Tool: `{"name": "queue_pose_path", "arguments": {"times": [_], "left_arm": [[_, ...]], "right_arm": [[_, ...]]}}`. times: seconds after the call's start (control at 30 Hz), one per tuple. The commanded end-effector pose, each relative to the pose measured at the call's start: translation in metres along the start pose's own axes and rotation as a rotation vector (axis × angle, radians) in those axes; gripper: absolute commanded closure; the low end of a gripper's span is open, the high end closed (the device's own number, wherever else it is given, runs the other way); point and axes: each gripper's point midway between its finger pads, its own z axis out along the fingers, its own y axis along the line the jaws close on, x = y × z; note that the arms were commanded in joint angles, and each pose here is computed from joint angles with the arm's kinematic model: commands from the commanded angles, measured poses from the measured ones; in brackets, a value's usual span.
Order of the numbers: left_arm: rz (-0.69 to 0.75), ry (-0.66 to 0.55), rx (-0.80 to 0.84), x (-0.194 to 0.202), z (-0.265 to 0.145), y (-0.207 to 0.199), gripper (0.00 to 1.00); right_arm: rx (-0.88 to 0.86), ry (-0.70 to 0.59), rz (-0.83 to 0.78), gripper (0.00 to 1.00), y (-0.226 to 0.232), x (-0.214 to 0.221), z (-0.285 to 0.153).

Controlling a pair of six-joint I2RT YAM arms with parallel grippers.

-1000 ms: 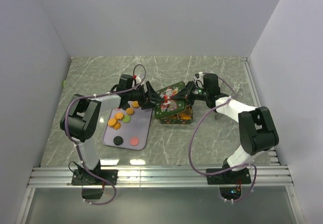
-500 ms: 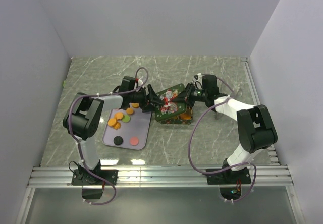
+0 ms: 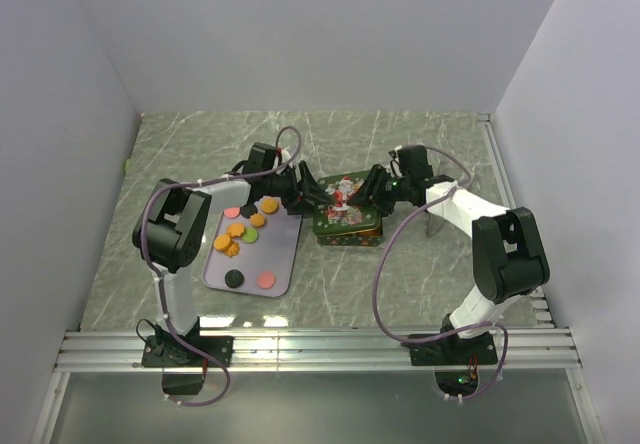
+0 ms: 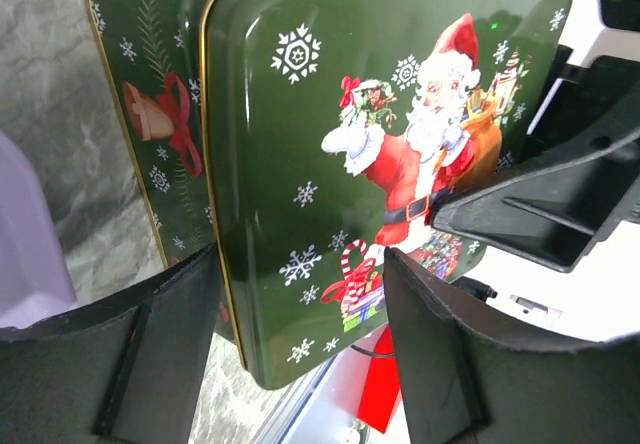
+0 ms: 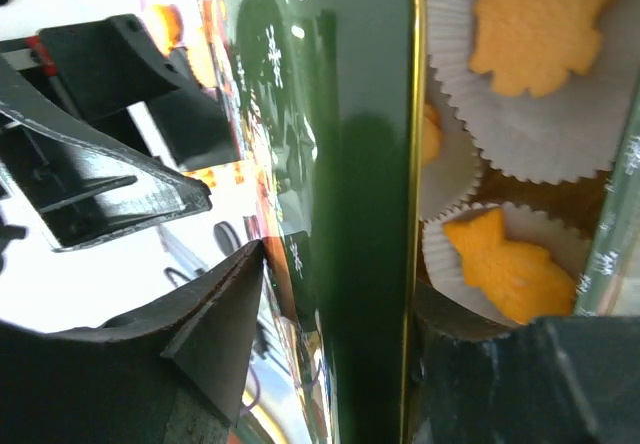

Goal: Pack the cookies

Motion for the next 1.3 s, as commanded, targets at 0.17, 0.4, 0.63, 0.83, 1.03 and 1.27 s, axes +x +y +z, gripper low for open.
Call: {"name": "queue_pose_path", "arguments": {"times": [0.17,0.4,0.63,0.83,1.03,1.27], "left_arm": [[0.045,-0.006,-0.003,-0.009,0.009,-0.012,0.31],[0.043,0.001,-0.012,-0.008,0.017,-0.012,0.32],[0.062,-0.001,-0.016,-0.01,0.025,-0.015,0.32],[0.048,0.009,-0.034,-0.009,0.03,-0.014,0.33],[0.047,0.017,-0.039,-0.009,0.036,-0.017,0.33],[0.048,0.032,-0.055,-0.006,0.042,-0.018,0.33]], "right_arm": [[0.199,-0.049,-0.08,0.44,-0.011,-0.026,-0.016],[0.303,-0.048,-0.106,0.35,-0.017,-0.034,-0.029],[0.412,-0.049,-0.128,0.33,-0.028,-0.032,-0.051],[0.521,-0.061,-0.148,0.32,-0.04,-0.036,-0.066],[0.588,-0.062,-0.154,0.32,-0.046,-0.039,-0.077],[0.588,-0.108,-0.126,0.32,-0.048,-0.044,-0.089]]}}
